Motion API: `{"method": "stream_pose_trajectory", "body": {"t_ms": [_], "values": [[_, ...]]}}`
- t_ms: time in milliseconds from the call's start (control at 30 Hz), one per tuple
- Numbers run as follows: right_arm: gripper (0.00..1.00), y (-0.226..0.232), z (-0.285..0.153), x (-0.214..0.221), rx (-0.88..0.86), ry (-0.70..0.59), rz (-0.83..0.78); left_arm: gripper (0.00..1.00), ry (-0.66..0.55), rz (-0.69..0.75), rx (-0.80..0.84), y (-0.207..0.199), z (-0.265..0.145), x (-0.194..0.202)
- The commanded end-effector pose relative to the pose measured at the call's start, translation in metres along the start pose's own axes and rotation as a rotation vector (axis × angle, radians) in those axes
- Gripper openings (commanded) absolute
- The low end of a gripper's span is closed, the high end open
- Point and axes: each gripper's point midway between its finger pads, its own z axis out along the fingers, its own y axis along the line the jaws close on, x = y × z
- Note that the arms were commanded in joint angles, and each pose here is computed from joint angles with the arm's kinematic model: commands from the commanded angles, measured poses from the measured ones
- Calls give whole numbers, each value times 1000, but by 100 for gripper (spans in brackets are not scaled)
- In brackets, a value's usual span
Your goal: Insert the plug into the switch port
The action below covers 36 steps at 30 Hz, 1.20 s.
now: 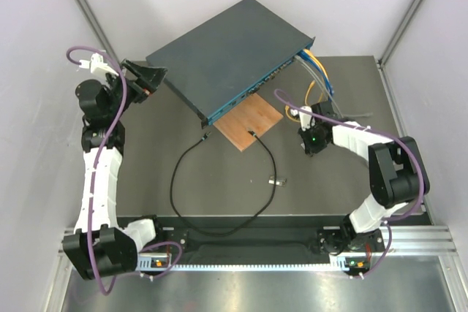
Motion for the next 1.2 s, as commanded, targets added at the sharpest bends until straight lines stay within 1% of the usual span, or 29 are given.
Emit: {"method": "stream_pose_trajectory", "body": {"t_ms": [0,33,67,133,167,200,233,267,300,333,367,400,433,467,500,533,600,633,667,700,733,767,800,833,900,933,1000,1100,1167], "values": [[2,1,5,7,2,40,1,97,-54,131,68,-31,-6,-26],[0,2,-2,1,-7,15,-3,97,-45,145,78,-34,-5,-26],[0,10,-8,0,-62,8,-2,96,-46,201,108,-44,-7,-32],[0,14,-30,-20,-97,-73,-21,96,-26,253,125,-50,-6,-34],[0,24,-41,-19,-165,-77,-15,95,-35,335,159,-63,-8,-41],[0,24,-61,-35,-174,-142,-47,95,-3,379,211,-72,-9,-36],[0,27,-72,-39,-202,-165,-55,94,8,423,247,-81,-10,-33],[0,34,-86,-46,-269,-208,-56,94,2,524,282,-92,-12,-35],[0,36,-102,-50,-295,-224,-75,94,9,583,319,-101,-12,-31],[0,37,-118,-57,-304,-266,-84,94,42,629,365,-113,-9,-17],[0,40,-130,-62,-346,-305,-80,93,61,742,390,-121,-10,-12],[0,42,-144,-65,-367,-318,-91,93,92,789,419,-123,-6,-4],[0,44,-155,-69,-380,-345,-99,93,144,824,507,-143,-5,20],[0,48,-165,-71,-420,-372,-96,93,158,918,549,-153,-7,25],[0,50,-175,-77,-436,-400,-124,93,183,946,582,-157,-6,34],[0,58,-183,-73,-474,-394,-121,93,198,973,642,-172,-4,43],[0,73,-198,-77,-563,-435,-148,91,249,1013,686,-174,3,61],[0,81,-202,-72,-608,-422,-133,91,257,1043,743,-191,0,73],[0,90,-210,-73,-672,-443,-132,90,260,1135,776,-193,1,82],[0,95,-212,-71,-703,-446,-138,89,328,1163,796,-188,-3,102],[0,99,-215,-69,-732,-441,-130,87,342,1290,859,-197,-4,124],[0,105,-218,-68,-770,-447,-126,86,372,1347,886,-197,-7,139],[0,107,-217,-66,-784,-447,-137,85,460,1384,919,-190,-16,163],[0,110,-218,-64,-799,-443,-141,83,474,1474,1020,-201,-27,189],[0,118,-222,-58,-846,-440,-148,81,549,1564,1057,-194,-35,216],[0,123,-224,-55,-870,-435,-155,77,587,1610,1134,-197,-48,237],[0,134,-232,-49,-921,-429,-171,73,633,1632,1174,-196,-53,256],[0,150,-237,-42,-972,-409,-196,66,668,1637,1238,-203,-60,279],[0,161,-240,-38,-1010,-397,-210,61,679,1678,1286,-206,-67,294]]}}
